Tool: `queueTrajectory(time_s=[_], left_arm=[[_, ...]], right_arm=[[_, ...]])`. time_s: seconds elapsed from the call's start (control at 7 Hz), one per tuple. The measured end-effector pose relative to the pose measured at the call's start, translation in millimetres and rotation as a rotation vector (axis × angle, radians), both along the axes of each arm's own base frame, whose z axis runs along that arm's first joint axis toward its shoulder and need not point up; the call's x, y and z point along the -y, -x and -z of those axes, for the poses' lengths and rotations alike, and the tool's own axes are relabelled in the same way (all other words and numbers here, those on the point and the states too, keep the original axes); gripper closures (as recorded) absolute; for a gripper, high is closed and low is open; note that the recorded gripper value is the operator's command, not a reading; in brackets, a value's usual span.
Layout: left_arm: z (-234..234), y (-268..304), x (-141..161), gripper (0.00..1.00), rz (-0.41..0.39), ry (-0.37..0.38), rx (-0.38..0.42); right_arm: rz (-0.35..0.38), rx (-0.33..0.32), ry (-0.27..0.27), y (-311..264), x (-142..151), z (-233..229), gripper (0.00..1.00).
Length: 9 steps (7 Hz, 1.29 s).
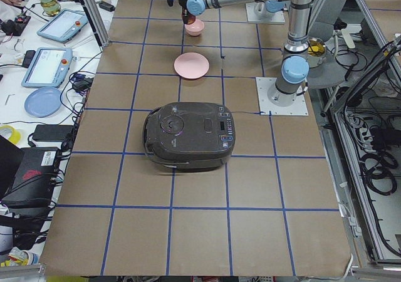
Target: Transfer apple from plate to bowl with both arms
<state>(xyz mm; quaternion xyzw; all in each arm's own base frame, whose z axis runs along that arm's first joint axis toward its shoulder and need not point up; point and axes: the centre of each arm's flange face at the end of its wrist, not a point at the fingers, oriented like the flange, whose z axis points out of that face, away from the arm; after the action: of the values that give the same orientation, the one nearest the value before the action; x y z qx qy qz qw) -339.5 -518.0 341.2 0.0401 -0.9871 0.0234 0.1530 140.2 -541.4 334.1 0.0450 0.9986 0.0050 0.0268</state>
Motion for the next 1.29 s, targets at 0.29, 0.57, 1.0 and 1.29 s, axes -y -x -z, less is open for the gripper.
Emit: queueTrajectory(time_s=[0.29, 0.57, 1.0, 1.29], left_arm=[[33.4, 36.3, -8.0, 1.0, -0.03, -0.022, 0.004], [69.8, 71.1, -16.5, 1.0, -0.052, -0.024, 0.038], [97.1, 98.2, -23.0, 1.0, -0.044, 0.0, 0.083], [109.8, 103.4, -22.2, 0.37, -0.036, 0.006, 0.083]], right_arm=[[0.005, -0.045, 0.017, 4.7, -3.1, -92.9, 0.0], [0.006, -0.081, 0.056, 7.2, -21.9, -146.3, 0.0], [0.0, -0.096, 0.087, 7.0, -33.5, -163.8, 0.0], [-0.002, -0.096, 0.093, 7.0, -33.3, -164.7, 0.0]])
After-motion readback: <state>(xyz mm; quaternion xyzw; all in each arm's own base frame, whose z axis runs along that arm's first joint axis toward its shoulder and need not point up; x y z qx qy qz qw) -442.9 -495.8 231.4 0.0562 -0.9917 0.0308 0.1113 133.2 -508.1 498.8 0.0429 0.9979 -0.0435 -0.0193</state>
